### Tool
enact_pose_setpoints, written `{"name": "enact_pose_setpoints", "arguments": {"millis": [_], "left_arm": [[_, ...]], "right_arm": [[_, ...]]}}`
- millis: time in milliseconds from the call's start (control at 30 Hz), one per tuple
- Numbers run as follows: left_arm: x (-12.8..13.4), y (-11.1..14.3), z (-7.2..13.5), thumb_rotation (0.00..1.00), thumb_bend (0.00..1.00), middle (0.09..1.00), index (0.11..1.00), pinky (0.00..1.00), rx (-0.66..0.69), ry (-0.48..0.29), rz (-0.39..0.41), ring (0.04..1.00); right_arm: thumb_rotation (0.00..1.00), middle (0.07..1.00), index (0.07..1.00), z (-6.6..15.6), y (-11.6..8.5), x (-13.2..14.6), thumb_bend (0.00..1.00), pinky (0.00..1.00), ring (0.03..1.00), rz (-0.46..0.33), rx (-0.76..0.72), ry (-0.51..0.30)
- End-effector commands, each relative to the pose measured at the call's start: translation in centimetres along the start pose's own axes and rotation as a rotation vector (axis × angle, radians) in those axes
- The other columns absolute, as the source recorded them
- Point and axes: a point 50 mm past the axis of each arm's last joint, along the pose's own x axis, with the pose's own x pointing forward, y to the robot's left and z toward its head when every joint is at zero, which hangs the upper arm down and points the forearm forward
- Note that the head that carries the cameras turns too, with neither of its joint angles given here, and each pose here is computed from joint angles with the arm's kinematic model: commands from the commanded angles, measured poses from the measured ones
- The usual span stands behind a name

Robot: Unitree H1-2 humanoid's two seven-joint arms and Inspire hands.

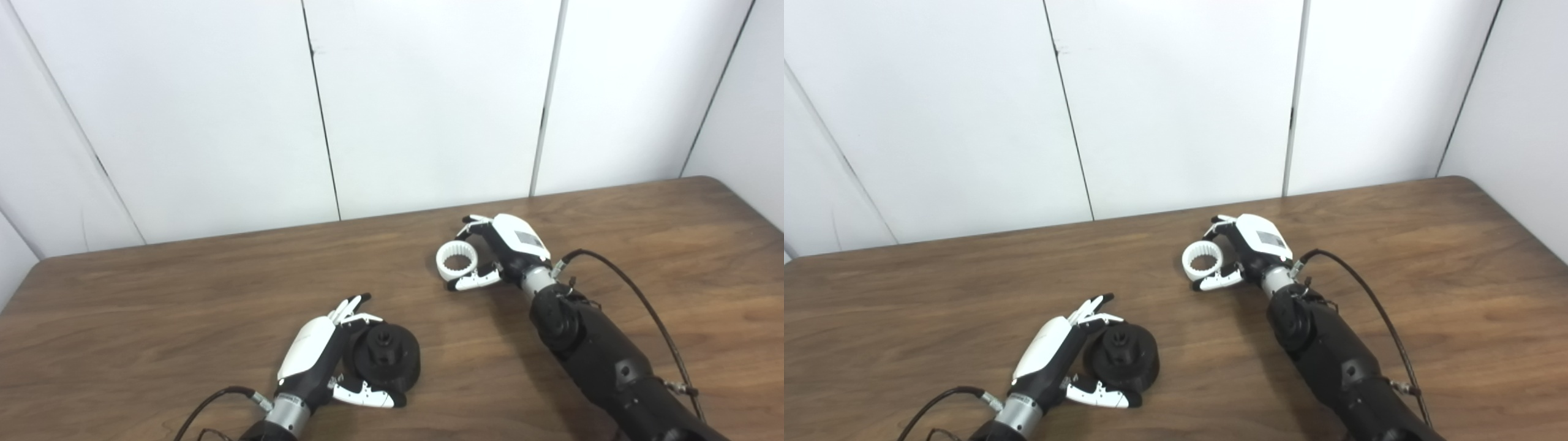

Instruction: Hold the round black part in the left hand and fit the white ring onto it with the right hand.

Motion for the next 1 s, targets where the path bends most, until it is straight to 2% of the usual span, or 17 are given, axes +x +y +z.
{"name": "enact_pose_setpoints", "arguments": {"millis": [0, 500, 967], "left_arm": [[0.0, 0.3, 0.1, 0.25, 0.97, 0.984, 0.587, 0.98, 0.042, -0.009, -0.003, 1.000], [0.1, 0.4, 0.1, 0.26, 0.98, 0.981, 0.590, 0.98, 0.048, -0.010, -0.003, 1.000], [0.3, 0.4, 0.1, 0.25, 0.97, 0.986, 0.588, 0.98, 0.049, -0.008, -0.003, 1.000]], "right_arm": [[0.15, 0.844, 0.486, 0.6, -1.6, 1.1, 0.52, 0.94, 0.874, -0.077, -0.002, -0.049], [0.14, 0.829, 0.483, 0.5, -1.9, 1.0, 0.52, 0.97, 0.883, -0.110, -0.004, -0.057], [0.14, 0.837, 0.484, 2.1, -4.0, -0.6, 0.52, 1.00, 0.897, -0.207, 0.112, -0.078]]}}
